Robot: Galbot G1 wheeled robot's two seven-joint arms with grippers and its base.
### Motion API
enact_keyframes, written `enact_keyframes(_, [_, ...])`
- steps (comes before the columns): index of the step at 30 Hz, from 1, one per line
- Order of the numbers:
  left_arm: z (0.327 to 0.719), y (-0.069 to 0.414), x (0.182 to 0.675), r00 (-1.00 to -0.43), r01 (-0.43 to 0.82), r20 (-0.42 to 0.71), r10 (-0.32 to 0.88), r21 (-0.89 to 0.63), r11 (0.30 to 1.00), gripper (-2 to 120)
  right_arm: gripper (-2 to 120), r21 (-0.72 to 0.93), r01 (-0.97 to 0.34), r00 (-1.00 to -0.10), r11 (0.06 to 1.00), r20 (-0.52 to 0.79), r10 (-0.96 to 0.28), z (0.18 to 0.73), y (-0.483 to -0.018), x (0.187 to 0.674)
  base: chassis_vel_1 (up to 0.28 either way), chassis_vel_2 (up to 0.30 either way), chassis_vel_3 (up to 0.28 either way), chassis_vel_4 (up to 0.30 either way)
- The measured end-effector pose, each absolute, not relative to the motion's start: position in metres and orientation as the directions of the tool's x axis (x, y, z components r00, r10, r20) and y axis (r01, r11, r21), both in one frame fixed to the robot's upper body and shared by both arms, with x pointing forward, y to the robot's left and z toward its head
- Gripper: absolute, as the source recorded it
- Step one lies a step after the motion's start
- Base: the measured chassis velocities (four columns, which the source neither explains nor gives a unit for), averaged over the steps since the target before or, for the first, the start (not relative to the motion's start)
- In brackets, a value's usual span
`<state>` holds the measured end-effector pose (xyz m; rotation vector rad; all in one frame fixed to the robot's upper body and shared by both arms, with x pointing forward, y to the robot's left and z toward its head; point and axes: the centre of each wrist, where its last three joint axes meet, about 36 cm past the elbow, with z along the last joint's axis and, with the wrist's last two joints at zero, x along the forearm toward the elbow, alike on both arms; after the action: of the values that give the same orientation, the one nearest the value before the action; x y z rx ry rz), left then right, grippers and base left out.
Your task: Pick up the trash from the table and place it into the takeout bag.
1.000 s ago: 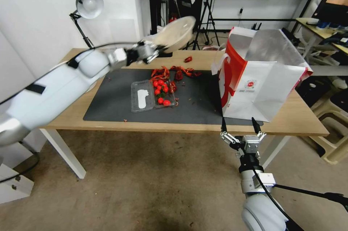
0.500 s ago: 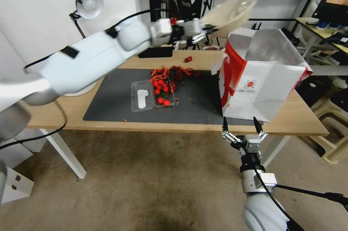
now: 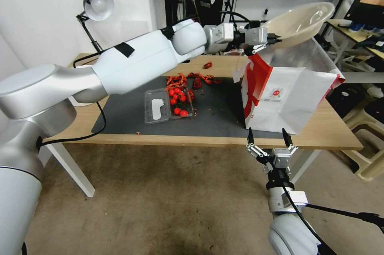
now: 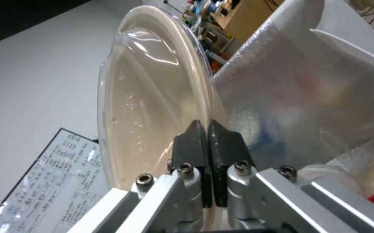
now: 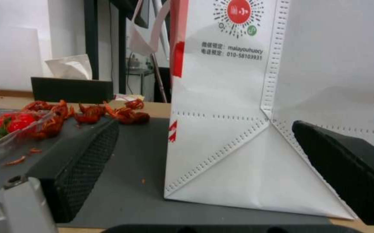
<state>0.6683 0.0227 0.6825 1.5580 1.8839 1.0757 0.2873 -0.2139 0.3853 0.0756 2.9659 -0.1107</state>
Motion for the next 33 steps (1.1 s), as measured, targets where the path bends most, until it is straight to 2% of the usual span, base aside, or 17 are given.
enact_keyframes(4, [0.676,0.019,0.668,-0.245,0.599,0.124,0.962,0.799,0.049,8,100,-0.07,0.059,-0.984,0.996,-0.175,0.046,0.385,-0.214,0.288,0.0,0.0,0.0,0.0])
enact_keyframes(6, [0.675,0.019,0.668,-0.248,0.598,0.118,0.961,0.8,0.057,21,100,-0.07,0.06,-0.983,0.996,-0.175,0.046,0.385,-0.215,0.288,0.0,0.0,0.0,0.0])
enact_keyframes(8, [0.675,0.019,0.668,-0.25,0.597,0.116,0.961,0.8,0.059,24,100,-0.07,0.06,-0.983,0.996,-0.175,0.047,0.385,-0.215,0.288,0.0,0.0,0.0,0.0])
enact_keyframes(11, [0.674,0.022,0.668,-0.259,0.597,0.103,0.96,0.798,0.075,39,100,-0.069,0.06,-0.983,0.996,-0.176,0.047,0.385,-0.214,0.288,0.0,0.0,0.0,0.0])
enact_keyframes(12, [0.674,0.022,0.668,-0.259,0.597,0.103,0.96,0.798,0.075,39,100,-0.069,0.06,-0.983,0.996,-0.176,0.047,0.385,-0.214,0.288,0.0,0.0,0.0,0.0])
enact_keyframes(14, [0.674,0.028,0.668,-0.273,0.611,0.081,0.959,0.784,0.108,49,100,-0.068,0.061,-0.983,0.996,-0.176,0.048,0.385,-0.214,0.288,0.0,0.0,0.0,0.0])
enact_keyframes(16, [0.672,0.037,0.666,-0.307,0.634,0.053,0.95,0.756,0.163,58,100,-0.068,0.06,-0.983,0.996,-0.176,0.048,0.385,-0.214,0.288,0.0,0.0,0.0,0.0])
enact_keyframes(17, [0.672,0.037,0.666,-0.307,0.634,0.053,0.95,0.756,0.163,58,100,-0.068,0.06,-0.983,0.996,-0.176,0.048,0.385,-0.214,0.288,0.0,0.0,0.0,0.0])
enact_keyframes(19, [0.661,0.054,0.664,-0.379,0.669,-0.004,0.926,0.69,0.277,68,100,-0.069,0.059,-0.983,0.996,-0.176,0.046,0.385,-0.213,0.288,0.0,0.0,0.0,0.0])
enact_keyframes(20, [0.661,0.054,0.664,-0.379,0.669,-0.004,0.926,0.69,0.277,68,100,-0.069,0.059,-0.983,0.996,-0.176,0.046,0.385,-0.213,0.288,0.0,0.0,0.0,0.0])
enact_keyframes(24, [0.642,0.1,0.665,-0.498,0.685,-0.077,0.864,0.575,0.447,87,100,-0.071,0.058,-0.983,0.996,-0.176,0.045,0.384,-0.213,0.287,0.0,0.0,0.0,0.0])
enact_keyframes(25, [0.642,0.1,0.665,-0.498,0.685,-0.077,0.864,0.575,0.447,87,100,-0.071,0.058,-0.983,0.996,-0.176,0.045,0.384,-0.213,0.287,0.0,0.0,0.0,0.0])
enact_keyframes(27, [0.636,0.123,0.667,-0.55,0.669,-0.104,0.829,0.539,0.512,95,100,-0.072,0.058,-0.984,0.996,-0.175,0.044,0.384,-0.213,0.287,0.0,0.0,0.0,0.0])
enact_keyframes(29, [0.635,0.126,0.667,-0.56,0.665,-0.108,0.822,0.533,0.523,96,100,-0.072,0.058,-0.984,0.996,-0.175,0.044,0.384,-0.213,0.287,0.0,0.0,0.0,0.0])
enact_keyframes(31, [0.627,0.148,0.667,-0.617,0.641,-0.132,0.776,0.487,0.593,100,100,-0.073,0.056,-0.984,0.996,-0.174,0.043,0.384,-0.212,0.287,0.0,0.0,0.0,0.0])
enact_keyframes(32, [0.627,0.148,0.667,-0.617,0.641,-0.132,0.776,0.487,0.593,100,100,-0.073,0.056,-0.984,0.996,-0.174,0.043,0.384,-0.212,0.287,0.0,0.0,0.0,0.0])
enact_keyframes(33, [0.623,0.156,0.665,-0.64,0.633,-0.138,0.756,0.463,0.621,100,100,-0.074,0.056,-0.984,0.996,-0.173,0.042,0.384,-0.212,0.287,0.0,0.0,0.0,0.0])
